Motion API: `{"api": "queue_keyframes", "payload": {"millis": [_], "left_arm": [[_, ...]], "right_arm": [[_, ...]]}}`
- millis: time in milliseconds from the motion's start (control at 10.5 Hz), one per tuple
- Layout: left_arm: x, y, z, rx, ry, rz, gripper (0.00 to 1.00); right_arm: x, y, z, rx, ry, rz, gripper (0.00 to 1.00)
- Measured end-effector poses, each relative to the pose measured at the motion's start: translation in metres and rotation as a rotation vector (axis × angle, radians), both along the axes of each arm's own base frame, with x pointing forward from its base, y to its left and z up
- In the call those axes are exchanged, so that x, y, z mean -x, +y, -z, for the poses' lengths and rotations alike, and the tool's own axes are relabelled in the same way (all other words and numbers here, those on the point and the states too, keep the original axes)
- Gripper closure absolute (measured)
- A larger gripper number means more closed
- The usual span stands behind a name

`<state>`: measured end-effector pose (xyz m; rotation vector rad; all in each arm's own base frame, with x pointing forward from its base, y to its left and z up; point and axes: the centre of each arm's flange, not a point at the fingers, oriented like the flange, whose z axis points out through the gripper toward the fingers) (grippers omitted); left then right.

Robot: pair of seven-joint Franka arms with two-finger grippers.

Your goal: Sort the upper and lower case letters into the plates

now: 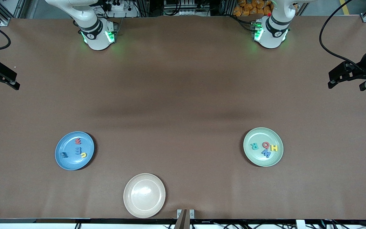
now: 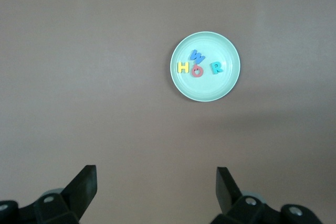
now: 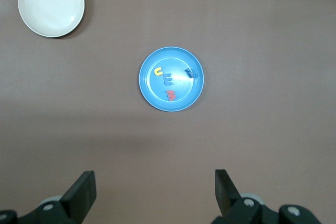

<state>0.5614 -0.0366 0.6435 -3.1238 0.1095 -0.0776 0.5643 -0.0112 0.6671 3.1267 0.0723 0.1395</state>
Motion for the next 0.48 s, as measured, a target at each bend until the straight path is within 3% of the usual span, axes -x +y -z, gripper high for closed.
{"api": "queue_keyframes", "payload": {"millis": [476], "left_arm": [[0.0035, 0.0, -0.0044, 0.0, 0.018, -0.02, 0.0]], "right_arm": [[-0.0001, -0.0001, 0.0001, 0.0, 0.0, 0.001, 0.0]]}}
